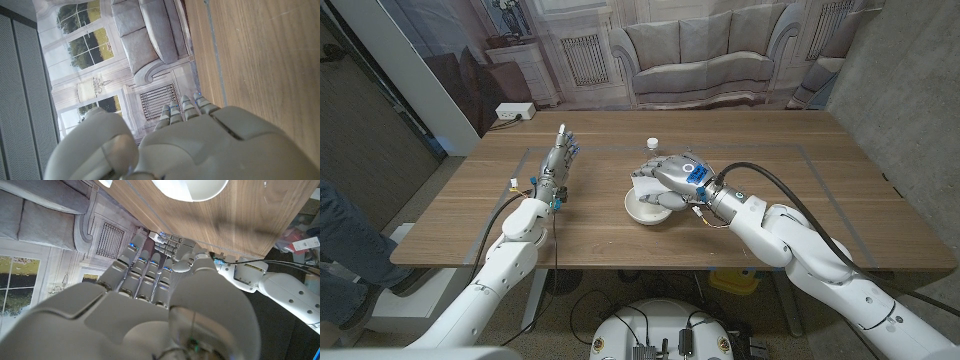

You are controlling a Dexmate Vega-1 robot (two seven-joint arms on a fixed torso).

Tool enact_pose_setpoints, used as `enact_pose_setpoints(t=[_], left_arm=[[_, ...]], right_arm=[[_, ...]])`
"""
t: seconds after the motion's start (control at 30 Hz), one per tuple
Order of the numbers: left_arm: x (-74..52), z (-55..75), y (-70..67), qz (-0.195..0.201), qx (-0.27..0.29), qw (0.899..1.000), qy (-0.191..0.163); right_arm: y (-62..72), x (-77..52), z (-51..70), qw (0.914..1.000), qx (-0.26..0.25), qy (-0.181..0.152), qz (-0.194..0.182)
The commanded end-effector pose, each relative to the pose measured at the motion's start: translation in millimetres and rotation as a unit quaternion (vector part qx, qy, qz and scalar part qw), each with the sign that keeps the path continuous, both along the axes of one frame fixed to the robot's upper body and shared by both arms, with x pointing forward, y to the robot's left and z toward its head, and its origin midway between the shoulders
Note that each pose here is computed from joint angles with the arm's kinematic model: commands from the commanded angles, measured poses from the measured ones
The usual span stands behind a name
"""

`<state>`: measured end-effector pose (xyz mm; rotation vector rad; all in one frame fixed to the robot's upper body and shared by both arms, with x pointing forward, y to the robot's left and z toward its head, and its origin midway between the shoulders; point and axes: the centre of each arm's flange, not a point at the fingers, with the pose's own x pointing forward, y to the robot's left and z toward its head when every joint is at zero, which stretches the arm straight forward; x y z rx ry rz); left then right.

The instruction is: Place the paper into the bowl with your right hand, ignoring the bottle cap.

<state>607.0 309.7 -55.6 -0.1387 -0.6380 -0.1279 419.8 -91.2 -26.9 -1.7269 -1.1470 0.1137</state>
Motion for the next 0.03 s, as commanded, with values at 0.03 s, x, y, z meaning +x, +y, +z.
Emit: enact_pose_setpoints(t=[0.03], left_arm=[[1.7, 2.3, 0.9, -0.005, 0.004, 1.000, 0.002]], right_arm=[[1.8, -3.6, 2.8, 0.9999, 0.008, -0.008, -0.001]])
